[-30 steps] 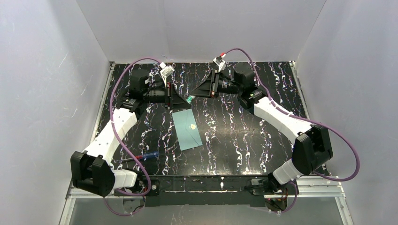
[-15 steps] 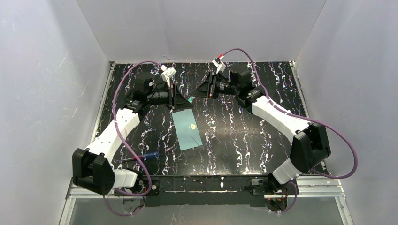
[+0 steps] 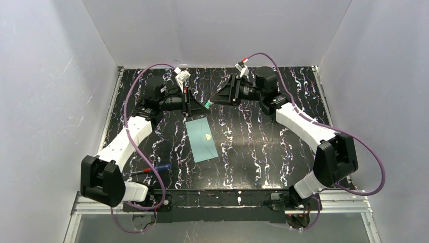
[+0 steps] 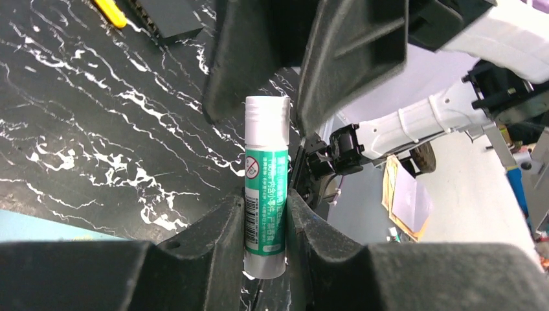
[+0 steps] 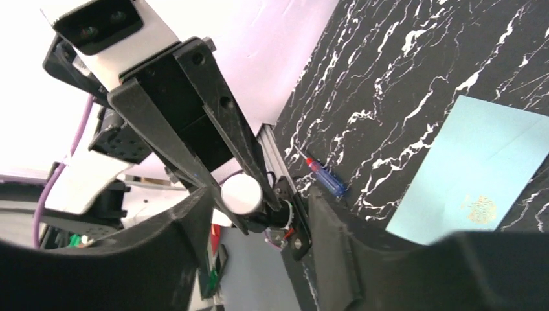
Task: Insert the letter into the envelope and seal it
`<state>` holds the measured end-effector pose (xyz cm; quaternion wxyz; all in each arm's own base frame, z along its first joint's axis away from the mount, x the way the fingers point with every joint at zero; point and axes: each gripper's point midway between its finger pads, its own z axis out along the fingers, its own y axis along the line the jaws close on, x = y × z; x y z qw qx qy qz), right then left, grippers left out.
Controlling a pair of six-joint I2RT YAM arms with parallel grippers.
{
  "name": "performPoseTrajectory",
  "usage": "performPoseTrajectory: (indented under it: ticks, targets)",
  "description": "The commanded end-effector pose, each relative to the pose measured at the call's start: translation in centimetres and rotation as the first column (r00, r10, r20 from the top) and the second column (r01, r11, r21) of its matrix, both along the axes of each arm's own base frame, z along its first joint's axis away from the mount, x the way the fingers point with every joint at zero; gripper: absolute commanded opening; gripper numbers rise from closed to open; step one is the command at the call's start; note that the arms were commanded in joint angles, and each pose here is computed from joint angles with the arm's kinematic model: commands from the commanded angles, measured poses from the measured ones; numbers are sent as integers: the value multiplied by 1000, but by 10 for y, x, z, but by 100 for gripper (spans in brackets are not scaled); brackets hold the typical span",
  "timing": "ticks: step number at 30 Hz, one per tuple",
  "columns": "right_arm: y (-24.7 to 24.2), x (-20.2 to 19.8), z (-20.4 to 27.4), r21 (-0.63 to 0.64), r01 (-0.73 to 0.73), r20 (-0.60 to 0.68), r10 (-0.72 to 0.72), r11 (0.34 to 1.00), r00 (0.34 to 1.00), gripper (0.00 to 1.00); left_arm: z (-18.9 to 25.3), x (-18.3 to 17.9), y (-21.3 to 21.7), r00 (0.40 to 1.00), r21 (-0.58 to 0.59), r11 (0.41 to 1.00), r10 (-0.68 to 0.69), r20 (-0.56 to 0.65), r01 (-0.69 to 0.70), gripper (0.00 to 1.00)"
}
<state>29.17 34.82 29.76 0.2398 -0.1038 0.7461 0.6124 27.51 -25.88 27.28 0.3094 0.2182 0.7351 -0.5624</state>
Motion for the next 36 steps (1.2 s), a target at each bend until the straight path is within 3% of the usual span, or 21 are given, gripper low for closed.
performPoseTrajectory:
  ticks: [1,6,18,21,27,34,36]
  targets:
    - [-16,-6,39,53,-50,-6,50,997,999,77,23,-24,7,978,-60,992,-96,187,108,0]
    - [-16,-8,31,34,-93,-57,95,995,994,87,21,-31,10,970,-52,988,-134,201,148,0]
    - [-5,-26,30,40,-221,-57,223,974,973,81,14,-37,12,962,19,977,-214,169,214,0]
    - [3,-34,31,35,-258,-51,260,966,964,73,15,-35,12,963,23,978,-207,173,206,0]
    - [8,-37,25,17,-275,-63,276,961,959,46,17,-34,11,963,18,977,-213,168,213,0]
    - [11,-38,21,7,-275,-55,275,961,960,2,20,-28,12,968,37,984,-176,177,172,0]
    - [15,-44,14,-1,-285,-68,284,959,956,1,23,-16,12,975,47,992,-121,185,115,0]
